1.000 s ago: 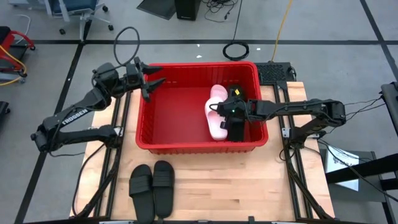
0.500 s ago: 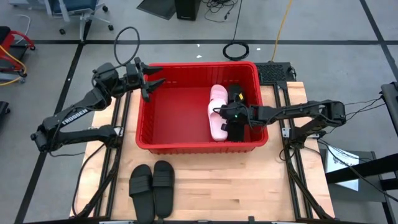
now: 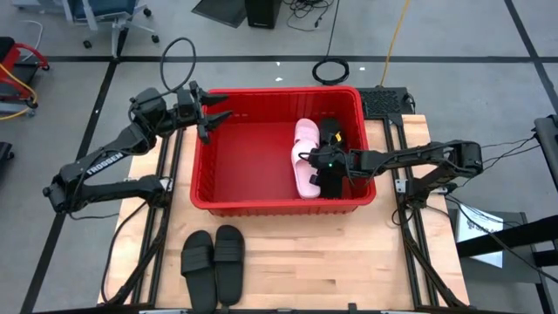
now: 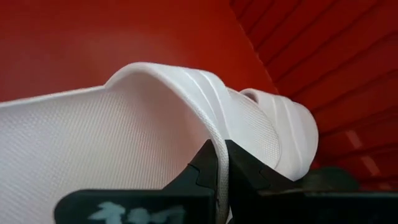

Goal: Pick and place slides into bin
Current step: Put the pink slide into the red bin

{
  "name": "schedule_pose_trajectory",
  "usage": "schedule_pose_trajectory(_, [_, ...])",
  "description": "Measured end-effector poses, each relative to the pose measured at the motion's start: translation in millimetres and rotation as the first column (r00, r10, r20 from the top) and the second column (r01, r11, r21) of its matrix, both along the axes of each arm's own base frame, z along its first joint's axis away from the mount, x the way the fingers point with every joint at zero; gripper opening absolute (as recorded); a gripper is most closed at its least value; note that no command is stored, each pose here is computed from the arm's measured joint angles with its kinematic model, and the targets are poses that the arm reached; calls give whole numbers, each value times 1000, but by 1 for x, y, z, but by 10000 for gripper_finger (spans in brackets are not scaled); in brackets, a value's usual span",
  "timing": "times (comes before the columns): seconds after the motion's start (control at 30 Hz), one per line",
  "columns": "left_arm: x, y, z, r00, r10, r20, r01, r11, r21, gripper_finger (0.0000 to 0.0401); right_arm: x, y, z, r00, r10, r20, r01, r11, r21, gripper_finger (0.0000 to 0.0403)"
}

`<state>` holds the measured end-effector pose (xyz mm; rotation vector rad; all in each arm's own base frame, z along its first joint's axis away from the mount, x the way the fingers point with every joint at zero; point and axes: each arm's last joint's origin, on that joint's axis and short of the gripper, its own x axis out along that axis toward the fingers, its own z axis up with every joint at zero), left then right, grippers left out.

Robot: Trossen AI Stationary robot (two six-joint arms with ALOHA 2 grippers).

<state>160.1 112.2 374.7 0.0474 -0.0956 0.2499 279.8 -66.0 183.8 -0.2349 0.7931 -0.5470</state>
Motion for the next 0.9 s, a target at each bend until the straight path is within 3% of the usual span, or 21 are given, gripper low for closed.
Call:
schedule_pose_trajectory(0.37, [1,-2,0,999,-34,-2,34,999,1,250,1,0,-4,1000,8,-18,-7,1000,2,42])
schedule_pose_trajectory(0.9, [2,-3,0,999,-42,-4,42,999,2,250,4,15,-5,993,110,-50,-111,994,-10,186])
